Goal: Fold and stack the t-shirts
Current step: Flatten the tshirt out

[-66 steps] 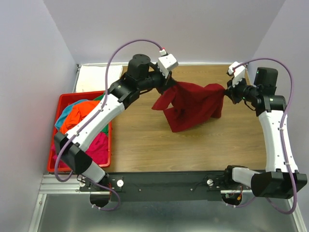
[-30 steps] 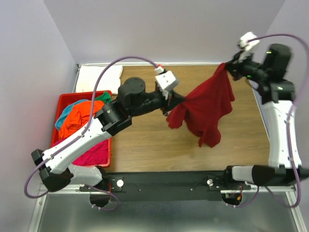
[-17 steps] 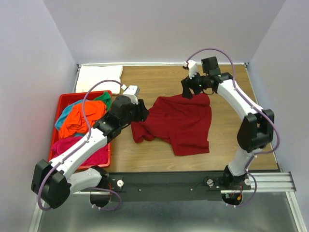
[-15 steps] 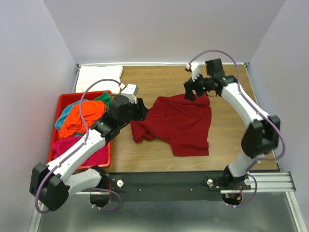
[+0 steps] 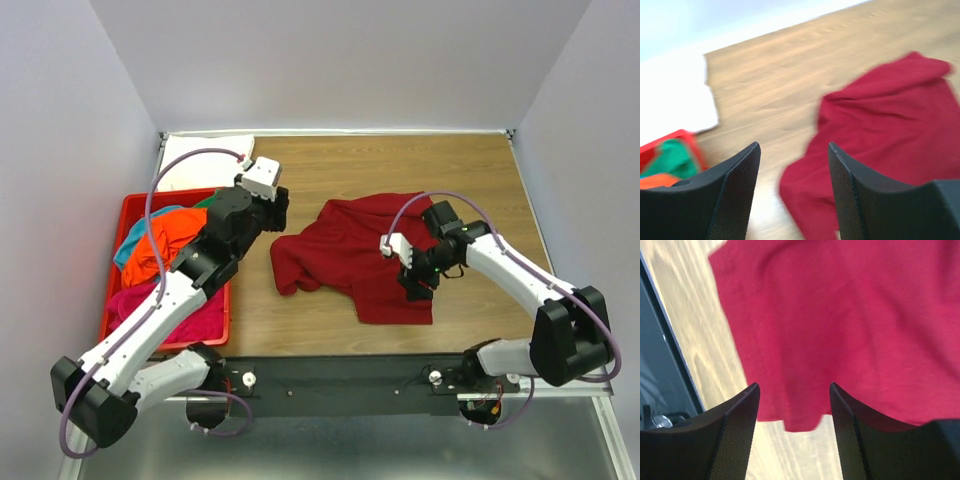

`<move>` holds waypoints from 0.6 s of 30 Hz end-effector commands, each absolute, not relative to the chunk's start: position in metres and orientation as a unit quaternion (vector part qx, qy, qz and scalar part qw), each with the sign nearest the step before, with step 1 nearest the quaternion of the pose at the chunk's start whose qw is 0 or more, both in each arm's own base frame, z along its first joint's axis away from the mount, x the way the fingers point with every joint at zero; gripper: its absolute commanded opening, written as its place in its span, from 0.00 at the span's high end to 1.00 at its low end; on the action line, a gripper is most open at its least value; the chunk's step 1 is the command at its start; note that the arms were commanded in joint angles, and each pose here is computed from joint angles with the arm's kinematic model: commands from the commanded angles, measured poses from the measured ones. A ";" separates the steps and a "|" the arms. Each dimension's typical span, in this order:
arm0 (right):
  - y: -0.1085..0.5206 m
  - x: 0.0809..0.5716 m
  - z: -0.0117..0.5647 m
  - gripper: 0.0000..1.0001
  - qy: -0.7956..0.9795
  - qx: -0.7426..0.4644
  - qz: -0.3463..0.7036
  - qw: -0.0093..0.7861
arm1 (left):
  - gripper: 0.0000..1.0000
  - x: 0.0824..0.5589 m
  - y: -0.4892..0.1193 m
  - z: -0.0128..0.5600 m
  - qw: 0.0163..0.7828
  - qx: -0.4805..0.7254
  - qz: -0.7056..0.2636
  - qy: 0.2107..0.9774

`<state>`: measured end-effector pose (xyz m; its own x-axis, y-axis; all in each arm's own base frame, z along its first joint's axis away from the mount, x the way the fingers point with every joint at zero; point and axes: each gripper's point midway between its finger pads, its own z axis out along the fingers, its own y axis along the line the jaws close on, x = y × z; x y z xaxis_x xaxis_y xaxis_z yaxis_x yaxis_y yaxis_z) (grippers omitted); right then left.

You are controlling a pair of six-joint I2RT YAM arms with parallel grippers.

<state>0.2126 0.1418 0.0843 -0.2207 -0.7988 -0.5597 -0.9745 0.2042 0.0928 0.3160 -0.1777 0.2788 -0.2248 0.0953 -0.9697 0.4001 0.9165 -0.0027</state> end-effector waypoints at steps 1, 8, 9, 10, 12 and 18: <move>0.131 0.211 0.069 0.37 0.753 -0.609 0.162 0.187 | 0.35 0.313 -0.131 0.299 0.643 0.121 -0.038 0.755; 0.128 0.202 0.052 0.45 0.762 -0.613 0.138 0.158 | 0.31 0.293 -0.113 0.282 0.661 0.111 -0.032 0.741; 0.127 0.198 0.049 0.46 0.762 -0.616 0.134 0.150 | 0.30 0.288 -0.112 0.287 0.673 0.110 -0.043 0.730; 0.127 0.196 0.048 0.46 0.763 -0.616 0.131 0.147 | 0.30 0.286 -0.112 0.289 0.679 0.110 -0.046 0.725; 0.127 0.192 0.045 0.46 0.762 -0.618 0.130 0.141 | 0.27 0.282 -0.106 0.297 0.693 0.097 -0.048 0.713; 0.128 0.184 0.042 0.62 0.766 -0.616 0.130 0.129 | 0.26 0.279 -0.109 0.297 0.697 0.101 -0.061 0.707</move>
